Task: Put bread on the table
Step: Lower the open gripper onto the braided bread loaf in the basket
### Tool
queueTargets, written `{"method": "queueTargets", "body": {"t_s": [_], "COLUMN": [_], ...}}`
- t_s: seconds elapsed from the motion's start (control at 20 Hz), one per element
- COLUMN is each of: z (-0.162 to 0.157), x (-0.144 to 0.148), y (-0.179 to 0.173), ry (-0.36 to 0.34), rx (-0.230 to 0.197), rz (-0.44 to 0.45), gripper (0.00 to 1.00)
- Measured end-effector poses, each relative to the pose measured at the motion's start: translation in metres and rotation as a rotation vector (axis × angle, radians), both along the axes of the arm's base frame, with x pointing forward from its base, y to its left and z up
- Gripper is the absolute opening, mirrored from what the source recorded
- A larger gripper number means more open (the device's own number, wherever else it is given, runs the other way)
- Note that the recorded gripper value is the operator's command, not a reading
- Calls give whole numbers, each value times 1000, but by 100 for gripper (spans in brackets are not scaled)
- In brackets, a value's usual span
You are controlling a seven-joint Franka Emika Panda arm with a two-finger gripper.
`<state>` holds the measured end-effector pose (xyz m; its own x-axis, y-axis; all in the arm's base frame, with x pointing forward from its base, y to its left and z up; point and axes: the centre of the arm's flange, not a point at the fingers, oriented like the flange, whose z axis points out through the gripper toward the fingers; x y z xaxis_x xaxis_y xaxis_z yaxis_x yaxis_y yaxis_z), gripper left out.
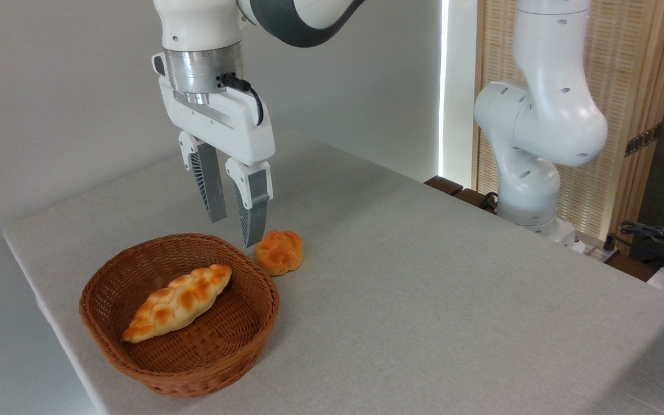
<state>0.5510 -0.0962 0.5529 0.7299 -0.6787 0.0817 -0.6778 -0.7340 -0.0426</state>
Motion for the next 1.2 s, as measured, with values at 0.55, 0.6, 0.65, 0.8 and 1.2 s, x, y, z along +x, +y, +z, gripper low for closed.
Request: {"method": "queueTargets", "body": {"t_s": [0.55, 0.6, 0.65, 0.8, 1.2], "z": [-3, -4, -4, -9, -52], "x": [1, 1, 1, 5, 46], "y": [-1, -2, -3, -4, -25], "ry": [8, 10, 11, 18, -66], "rx": [-10, -23, -32, -36, -94], "rz": [2, 5, 7, 9, 10], "gripper": [100, 100, 100, 100, 100]}}
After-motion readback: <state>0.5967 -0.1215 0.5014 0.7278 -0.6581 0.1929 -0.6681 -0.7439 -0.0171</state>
